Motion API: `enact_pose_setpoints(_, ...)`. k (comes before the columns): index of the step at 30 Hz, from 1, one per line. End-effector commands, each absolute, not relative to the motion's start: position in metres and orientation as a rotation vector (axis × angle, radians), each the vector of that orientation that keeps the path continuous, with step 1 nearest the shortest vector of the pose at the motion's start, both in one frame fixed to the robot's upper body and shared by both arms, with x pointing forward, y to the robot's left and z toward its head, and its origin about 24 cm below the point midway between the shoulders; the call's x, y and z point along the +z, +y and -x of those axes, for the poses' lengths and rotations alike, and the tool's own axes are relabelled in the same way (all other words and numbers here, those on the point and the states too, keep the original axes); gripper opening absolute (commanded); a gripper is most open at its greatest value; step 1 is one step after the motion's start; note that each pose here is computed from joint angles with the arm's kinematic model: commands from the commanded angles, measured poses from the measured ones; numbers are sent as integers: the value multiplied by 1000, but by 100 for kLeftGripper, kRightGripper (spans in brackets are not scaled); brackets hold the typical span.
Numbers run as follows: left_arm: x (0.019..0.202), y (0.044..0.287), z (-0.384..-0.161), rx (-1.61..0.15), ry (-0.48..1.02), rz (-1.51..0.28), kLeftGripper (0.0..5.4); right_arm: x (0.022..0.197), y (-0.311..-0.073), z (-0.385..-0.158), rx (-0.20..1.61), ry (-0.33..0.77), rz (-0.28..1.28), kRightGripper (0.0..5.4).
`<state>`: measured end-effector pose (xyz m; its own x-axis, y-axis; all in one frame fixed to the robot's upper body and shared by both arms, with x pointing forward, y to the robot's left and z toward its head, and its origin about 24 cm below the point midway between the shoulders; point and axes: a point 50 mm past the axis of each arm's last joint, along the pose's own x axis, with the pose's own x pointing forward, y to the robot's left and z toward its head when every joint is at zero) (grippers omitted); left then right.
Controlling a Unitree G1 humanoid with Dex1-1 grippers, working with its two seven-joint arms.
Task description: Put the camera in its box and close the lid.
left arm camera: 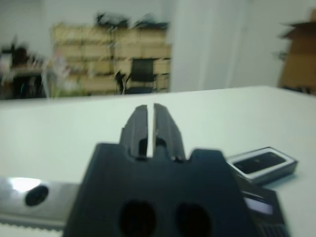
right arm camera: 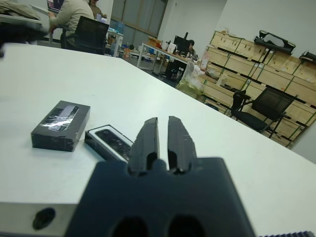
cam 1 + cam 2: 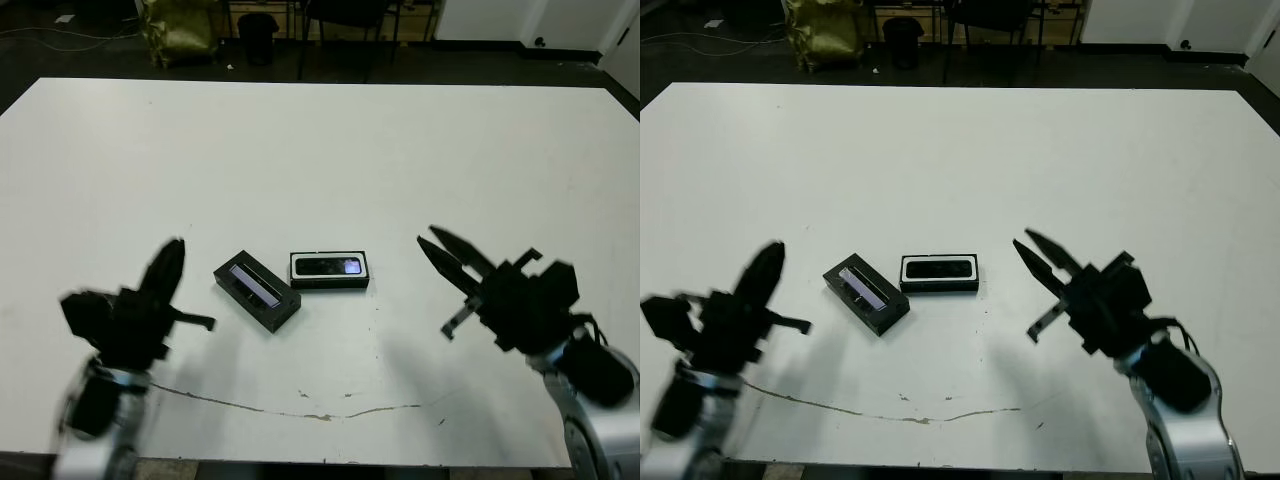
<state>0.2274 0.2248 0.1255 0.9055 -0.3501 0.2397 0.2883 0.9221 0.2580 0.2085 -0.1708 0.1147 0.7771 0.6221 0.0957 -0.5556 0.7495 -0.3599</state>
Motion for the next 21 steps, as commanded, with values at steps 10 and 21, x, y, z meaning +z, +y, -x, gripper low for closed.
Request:
enact_pose_setpoints(10, 236, 205, -314, -942, -17, -898, 0, 105, -172, -208, 646, -155, 315, 1)
enact_pose_setpoints(21, 228, 155, -360, -1165, 250, -1185, 0, 101, -172, -207, 639, -160, 293, 1)
